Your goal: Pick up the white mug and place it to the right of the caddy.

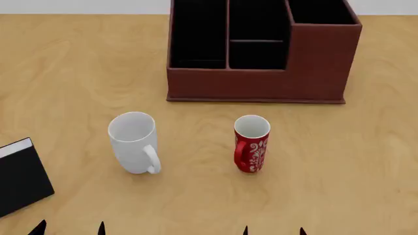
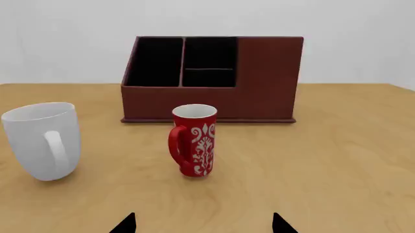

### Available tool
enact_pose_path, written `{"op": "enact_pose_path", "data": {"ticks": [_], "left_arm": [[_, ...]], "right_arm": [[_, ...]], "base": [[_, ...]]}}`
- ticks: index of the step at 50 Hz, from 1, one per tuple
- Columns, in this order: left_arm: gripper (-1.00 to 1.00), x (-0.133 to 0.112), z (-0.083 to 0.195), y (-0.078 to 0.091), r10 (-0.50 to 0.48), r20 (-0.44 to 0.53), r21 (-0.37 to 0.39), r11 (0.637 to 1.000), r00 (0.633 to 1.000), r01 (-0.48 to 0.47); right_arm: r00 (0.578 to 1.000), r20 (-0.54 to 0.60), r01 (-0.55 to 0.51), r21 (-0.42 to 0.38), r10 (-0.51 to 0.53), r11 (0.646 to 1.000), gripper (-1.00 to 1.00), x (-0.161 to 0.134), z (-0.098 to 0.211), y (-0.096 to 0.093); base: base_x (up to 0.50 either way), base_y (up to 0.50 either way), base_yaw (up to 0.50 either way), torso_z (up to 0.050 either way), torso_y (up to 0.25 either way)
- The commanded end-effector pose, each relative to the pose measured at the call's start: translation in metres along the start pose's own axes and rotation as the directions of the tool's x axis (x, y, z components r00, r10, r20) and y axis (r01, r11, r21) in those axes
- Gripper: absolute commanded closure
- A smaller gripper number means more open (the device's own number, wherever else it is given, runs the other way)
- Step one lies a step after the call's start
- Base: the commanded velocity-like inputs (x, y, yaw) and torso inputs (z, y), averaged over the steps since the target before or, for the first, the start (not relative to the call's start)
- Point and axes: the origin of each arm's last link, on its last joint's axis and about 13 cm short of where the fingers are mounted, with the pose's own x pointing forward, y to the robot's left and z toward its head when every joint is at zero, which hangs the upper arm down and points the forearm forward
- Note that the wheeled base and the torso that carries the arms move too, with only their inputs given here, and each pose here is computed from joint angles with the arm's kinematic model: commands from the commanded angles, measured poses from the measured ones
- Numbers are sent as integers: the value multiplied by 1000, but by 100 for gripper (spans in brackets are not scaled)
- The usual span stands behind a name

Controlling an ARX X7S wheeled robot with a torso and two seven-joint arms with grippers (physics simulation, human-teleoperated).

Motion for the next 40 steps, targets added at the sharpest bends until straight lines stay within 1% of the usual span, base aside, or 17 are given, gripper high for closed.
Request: {"op": "enact_pose_path", "data": {"ticks": [1, 2, 5, 7, 9, 13, 14, 17, 20, 24, 27, 29, 31, 33, 35, 38, 40], "left_arm": [[-100, 0, 0, 0, 0, 0, 0, 1000, 1000, 0], [-100, 1, -1, 1, 1, 6, 5, 1000, 1000, -1], [-100, -1, 0, 0, -4, 18, 6, 1000, 1000, 4], [-100, -2, -1, 0, -7, 54, 10, 1000, 998, 6], [-100, -3, 0, 1, -15, 81, 16, 1000, 997, 14], [-100, -3, 2, 2, -9, 87, 18, 1000, 996, 8], [-100, -2, 3, 2, -12, 88, 24, 1000, 996, 9], [-100, -1, 17, 2, -23, 139, 54, 998, 990, 16], [-100, 0, 37, 3, -33, 175, 29, 999, 984, 29], [-100, 4, 58, 4, -39, 219, 37, 999, 975, 31], [-100, 5, 72, 4, -38, 244, 53, 998, 969, 26], [-100, 8, 78, 4, -40, 259, 62, 998, 965, 25], [-100, 11, 86, 5, -54, 254, 41, 998, 966, 45], [-100, 15, 91, 6, -47, 277, 60, 998, 960, 31], [-100, 17, 95, 6, -40, 286, 63, 998, 958, 23], [-100, 21, 99, 5, -38, 294, 61, 998, 955, 21], [-100, 22, 99, 5, -41, 302, 76, 997, 952, 19]], "right_arm": [[1000, 0, 0, 0, 0, 1000, -100, 0, 0, -2], [1000, 4, -2, -2, 2, 1000, -100, 0, 1, 1], [1000, 7, -1, -2, 1, 1000, -100, 0, 1, 0], [1000, 6, -3, -4, 3, 1000, -100, 1, 1, 0], [1000, 9, -4, -11, 4, 1000, -100, 0, 2, 1], [1000, 17, -3, -2, 3, 1000, -100, 2, 4, -1], [1000, 25, 5, -15, -4, 1000, -100, 4, 8, -1], [997, 64, 40, -26, -39, 999, -100, 7, 23, -2], [992, 118, 44, -47, -39, 998, -100, 8, 49, -3], [983, 178, 55, -41, -47, 998, -100, 9, 79, -6], [979, 197, 57, -36, -49, 998, -100, 11, 92, -9], [977, 208, 61, -26, -55, 998, -100, 12, 97, -10], [975, 216, 59, -23, -53, 998, -100, 13, 101, -11], [973, 224, 63, -20, -57, 998, -100, 15, 105, -13], [971, 232, 59, -15, -54, 998, -100, 16, 108, -13], [971, 233, 56, -33, -46, 998, -100, 18, 111, -14], [972, 231, 57, -38, -47, 998, -100, 21, 110, -15]], "base": [[0, 0, -3, 0, 0], [0, 0, 0, 0, 0], [0, 0, 0, 0, 0], [0, 0, 0, 0, 0], [0, 0, 0, 35, 0], [0, 0, 0, 50, 0], [0, 0, 0, 50, 0], [0, 0, 0, 50, 0], [0, 0, 0, 50, 0], [0, 0, 0, 50, 0], [0, 0, 0, 50, 0], [0, 0, 0, 50, 0], [0, 0, 0, 50, 0], [0, 0, 0, 50, 0], [0, 0, 0, 50, 0], [0, 0, 0, 50, 0], [0, 0, 0, 50, 0]]}}
